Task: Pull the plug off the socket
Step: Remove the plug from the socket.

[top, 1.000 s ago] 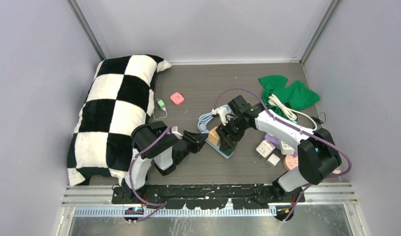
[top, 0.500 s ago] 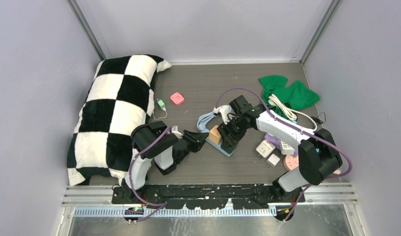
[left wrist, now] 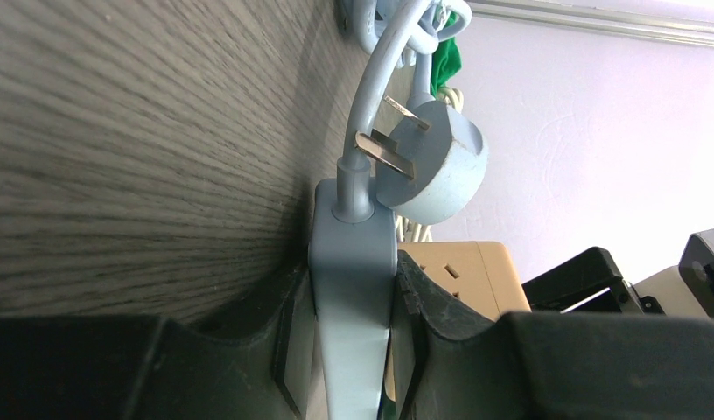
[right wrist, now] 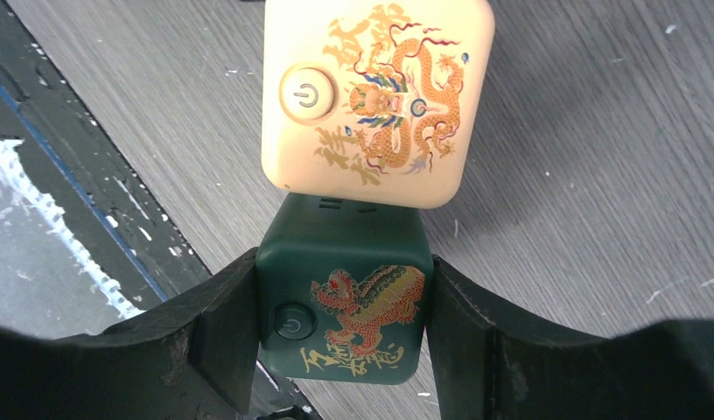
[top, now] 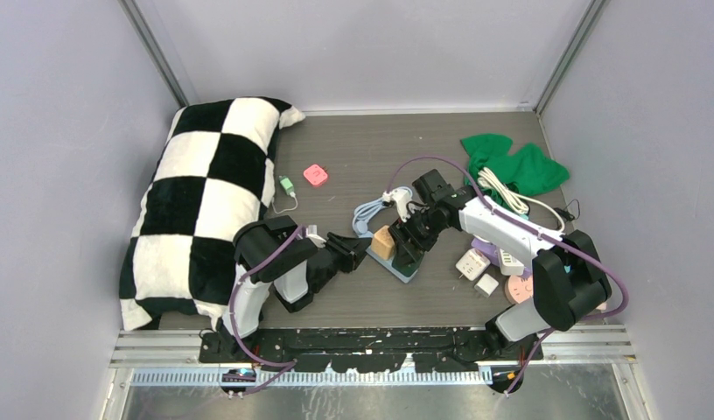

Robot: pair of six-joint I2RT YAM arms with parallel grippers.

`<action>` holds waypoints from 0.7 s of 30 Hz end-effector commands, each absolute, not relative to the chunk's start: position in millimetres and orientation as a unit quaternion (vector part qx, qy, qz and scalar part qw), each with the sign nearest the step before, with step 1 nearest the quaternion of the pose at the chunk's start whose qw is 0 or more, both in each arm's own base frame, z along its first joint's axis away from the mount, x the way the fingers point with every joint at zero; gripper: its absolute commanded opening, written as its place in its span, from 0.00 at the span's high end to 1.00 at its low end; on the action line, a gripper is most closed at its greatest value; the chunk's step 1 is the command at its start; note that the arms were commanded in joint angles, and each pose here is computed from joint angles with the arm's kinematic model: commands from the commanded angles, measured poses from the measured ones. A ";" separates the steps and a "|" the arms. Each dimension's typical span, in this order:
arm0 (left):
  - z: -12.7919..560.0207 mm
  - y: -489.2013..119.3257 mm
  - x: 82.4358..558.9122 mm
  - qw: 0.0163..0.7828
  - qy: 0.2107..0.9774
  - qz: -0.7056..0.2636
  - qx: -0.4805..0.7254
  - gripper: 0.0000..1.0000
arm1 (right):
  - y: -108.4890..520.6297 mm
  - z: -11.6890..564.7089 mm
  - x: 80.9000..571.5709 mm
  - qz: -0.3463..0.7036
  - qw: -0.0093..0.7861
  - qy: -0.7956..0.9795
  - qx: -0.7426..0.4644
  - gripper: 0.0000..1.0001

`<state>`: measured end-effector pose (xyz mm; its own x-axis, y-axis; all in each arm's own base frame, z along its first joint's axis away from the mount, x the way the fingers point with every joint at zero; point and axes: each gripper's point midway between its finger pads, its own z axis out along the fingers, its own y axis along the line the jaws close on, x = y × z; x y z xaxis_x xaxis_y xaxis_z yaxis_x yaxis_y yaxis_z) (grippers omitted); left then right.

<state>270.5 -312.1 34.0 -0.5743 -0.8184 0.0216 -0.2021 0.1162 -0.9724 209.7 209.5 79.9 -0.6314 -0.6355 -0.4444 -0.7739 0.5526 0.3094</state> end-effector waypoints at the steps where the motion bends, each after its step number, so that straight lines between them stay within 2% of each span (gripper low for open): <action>1: 4.2 -295.5 269.4 0.287 0.720 -0.500 -0.386 1.00 | 190.5 94.6 252.3 0.162 0.215 0.888 -0.372 0.99; 4: 3.9 -296.5 269.9 0.286 0.720 -0.500 -0.386 1.00 | 171.8 90.9 263.2 0.132 0.226 0.901 -0.345 0.99; 7: 4.5 -298.7 270.2 0.284 0.721 -0.503 -0.384 1.00 | 176.3 92.8 252.0 0.160 0.223 0.894 -0.355 0.99; 13: 5.5 -298.9 270.5 0.287 0.720 -0.503 -0.382 1.00 | 226.2 116.5 189.2 0.362 0.151 0.821 -0.415 0.99; 16: 5.5 -298.9 270.4 0.287 0.721 -0.503 -0.382 1.00 | 241.0 128.9 165.7 0.419 0.120 0.786 -0.439 0.99; 18: 5.8 -298.7 270.5 0.288 0.720 -0.503 -0.382 1.00 | 242.0 126.7 171.1 0.402 0.126 0.791 -0.442 0.99; 21: 6.0 -298.7 270.9 0.288 0.720 -0.503 -0.382 1.00 | 221.7 103.0 210.2 0.282 0.167 0.848 -0.417 0.99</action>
<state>267.6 -316.5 36.0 -0.5884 -0.8077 0.0373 -0.2057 0.1049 -0.9730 209.0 205.6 84.0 -0.6298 -0.6140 -0.4757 -0.7759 0.5256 0.3488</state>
